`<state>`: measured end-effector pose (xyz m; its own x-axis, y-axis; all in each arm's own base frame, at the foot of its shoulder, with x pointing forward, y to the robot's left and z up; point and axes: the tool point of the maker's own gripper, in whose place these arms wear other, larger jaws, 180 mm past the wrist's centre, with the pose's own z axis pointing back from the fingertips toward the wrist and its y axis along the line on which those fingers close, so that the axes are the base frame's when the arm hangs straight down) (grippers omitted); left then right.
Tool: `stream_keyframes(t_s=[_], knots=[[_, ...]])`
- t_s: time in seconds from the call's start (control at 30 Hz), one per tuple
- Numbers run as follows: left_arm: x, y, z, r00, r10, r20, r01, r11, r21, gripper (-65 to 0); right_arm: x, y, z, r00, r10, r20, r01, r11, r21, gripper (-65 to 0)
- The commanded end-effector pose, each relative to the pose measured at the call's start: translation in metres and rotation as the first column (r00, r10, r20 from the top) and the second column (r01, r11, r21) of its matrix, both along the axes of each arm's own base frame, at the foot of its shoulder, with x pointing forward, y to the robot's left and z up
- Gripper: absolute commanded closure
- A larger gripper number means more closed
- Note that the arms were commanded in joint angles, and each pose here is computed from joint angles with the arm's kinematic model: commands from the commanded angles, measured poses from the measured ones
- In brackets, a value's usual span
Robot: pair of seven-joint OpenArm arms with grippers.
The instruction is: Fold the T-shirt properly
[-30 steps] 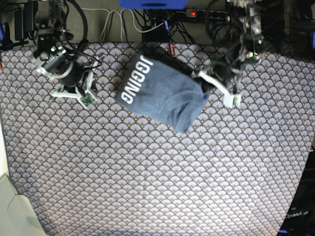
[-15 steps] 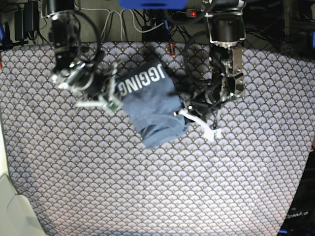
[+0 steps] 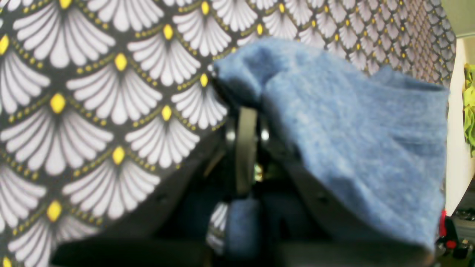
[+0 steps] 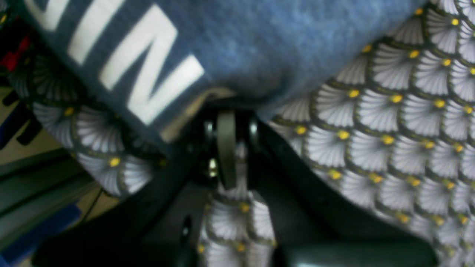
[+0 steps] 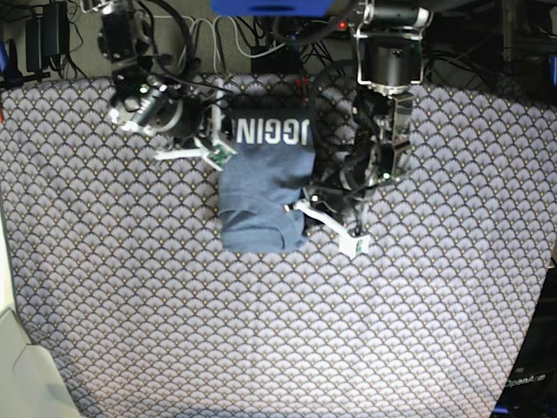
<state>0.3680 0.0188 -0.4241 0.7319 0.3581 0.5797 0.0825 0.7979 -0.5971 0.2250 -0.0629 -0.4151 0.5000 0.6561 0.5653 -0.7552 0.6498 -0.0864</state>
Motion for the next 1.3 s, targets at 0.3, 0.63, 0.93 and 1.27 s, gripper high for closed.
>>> stream_keyframes(t_s=[0.3,0.63,0.93,1.27], knots=[[-0.025,0.077,0.060,0.989,-0.006,0.148,-0.006,0.997,0.082,-0.5,0.018,-0.061,0.061,0.971,-0.132,0.197,0.144,0.988,-0.051,-2.5],[-0.142,0.188,0.050,0.999,0.034,-0.028,-0.022,0.930,0.368,-0.5,-0.044,-0.123,0.034,0.921,-0.381,0.077,0.387,0.917,-0.099,-2.5],[-0.235,0.205,0.020,0.969,0.002,-0.247,0.115,0.880,0.461,-0.4,-0.121,-0.156,0.019,0.845,-0.535,-0.005,0.530,0.839,-0.126,-2.4],[-0.330,0.171,-0.050,0.887,-0.113,-0.447,0.352,0.792,0.498,-0.4,-0.199,-0.166,-0.024,0.780,-0.600,-0.179,0.579,0.800,-0.158,-2.4]])
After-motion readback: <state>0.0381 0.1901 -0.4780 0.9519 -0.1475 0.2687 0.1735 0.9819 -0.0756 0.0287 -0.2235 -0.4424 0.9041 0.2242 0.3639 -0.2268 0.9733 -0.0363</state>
